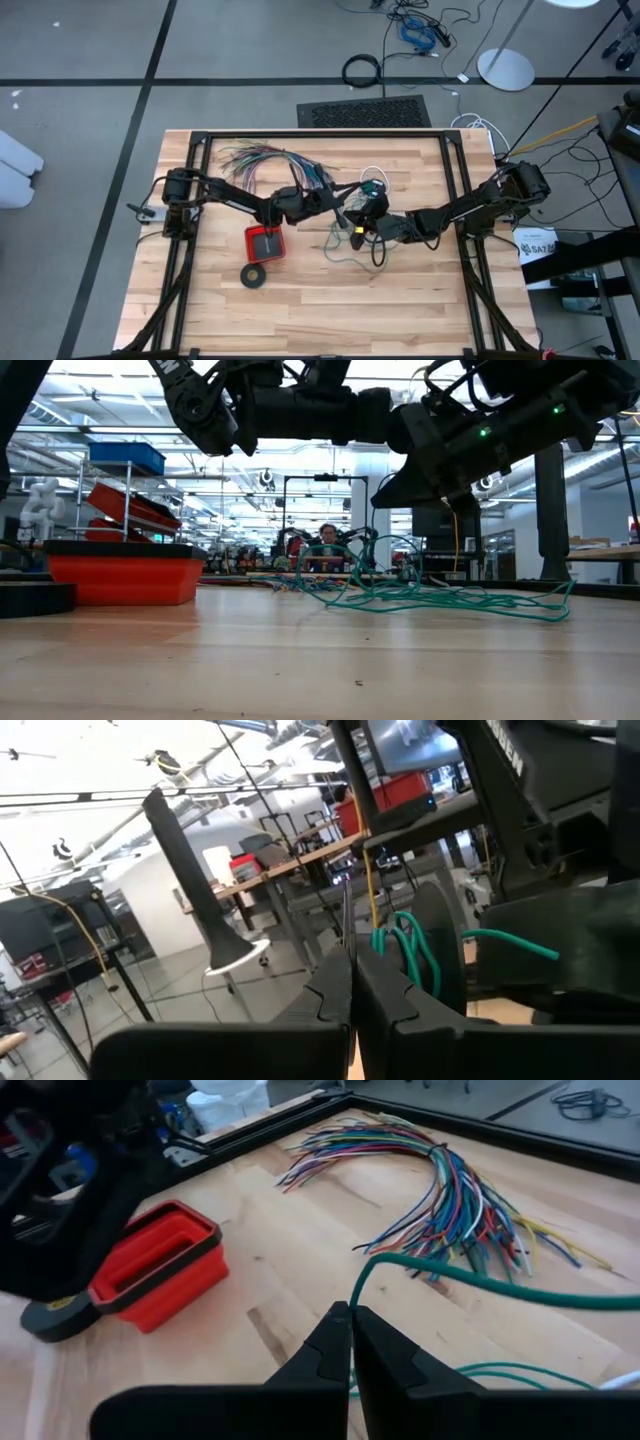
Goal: Coil cords
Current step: Coil the green wire onto the spool
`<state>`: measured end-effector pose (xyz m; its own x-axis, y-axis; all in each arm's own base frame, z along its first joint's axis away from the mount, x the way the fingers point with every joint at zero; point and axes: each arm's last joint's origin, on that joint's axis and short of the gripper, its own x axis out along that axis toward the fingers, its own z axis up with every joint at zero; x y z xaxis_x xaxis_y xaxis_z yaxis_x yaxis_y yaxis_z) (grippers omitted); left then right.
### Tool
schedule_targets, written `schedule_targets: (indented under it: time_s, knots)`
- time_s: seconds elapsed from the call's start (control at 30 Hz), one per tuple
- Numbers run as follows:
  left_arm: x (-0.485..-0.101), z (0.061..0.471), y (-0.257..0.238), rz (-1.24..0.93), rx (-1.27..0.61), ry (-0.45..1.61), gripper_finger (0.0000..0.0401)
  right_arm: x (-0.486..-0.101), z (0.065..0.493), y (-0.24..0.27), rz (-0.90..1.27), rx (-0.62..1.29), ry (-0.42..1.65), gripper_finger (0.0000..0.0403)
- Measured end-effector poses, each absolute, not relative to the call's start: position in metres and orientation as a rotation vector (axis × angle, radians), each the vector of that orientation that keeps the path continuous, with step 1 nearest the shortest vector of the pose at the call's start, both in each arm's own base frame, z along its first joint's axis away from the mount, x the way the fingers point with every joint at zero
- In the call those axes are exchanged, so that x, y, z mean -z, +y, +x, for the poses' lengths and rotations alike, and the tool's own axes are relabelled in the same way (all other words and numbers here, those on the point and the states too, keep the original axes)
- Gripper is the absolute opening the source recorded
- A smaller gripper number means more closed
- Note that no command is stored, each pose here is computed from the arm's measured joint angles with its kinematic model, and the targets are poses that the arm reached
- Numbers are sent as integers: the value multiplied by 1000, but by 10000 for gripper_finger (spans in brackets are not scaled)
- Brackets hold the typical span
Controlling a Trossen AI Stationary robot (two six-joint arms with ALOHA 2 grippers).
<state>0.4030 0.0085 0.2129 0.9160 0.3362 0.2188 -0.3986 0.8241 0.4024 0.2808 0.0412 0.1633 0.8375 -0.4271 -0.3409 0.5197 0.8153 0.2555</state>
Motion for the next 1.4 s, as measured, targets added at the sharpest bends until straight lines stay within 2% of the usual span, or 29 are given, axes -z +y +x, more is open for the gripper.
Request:
schedule_targets:
  time_s: [0.13, 0.43, 0.57, 0.73, 1.0, 1.4]
  knots:
    - [-213, 403, 6, 457, -389, -141, 0, -162, 279, 48, 331, 506, 290, 9]
    - [-213, 403, -2, 454, -377, -143, 0, -157, 263, 72, 199, 629, 316, 89]
    - [-213, 403, -3, 448, -396, -141, 0, -157, 252, 81, 176, 672, 327, 109]
    - [-213, 402, -3, 417, -397, -153, 0, -151, 238, 92, 189, 719, 328, 112]
    - [-213, 403, -4, 394, -385, -160, 0, -158, 223, 114, 108, 856, 93, 112]
    - [-216, 402, -7, 324, -342, -210, 0, -159, 230, 98, 109, 927, 92, 102]
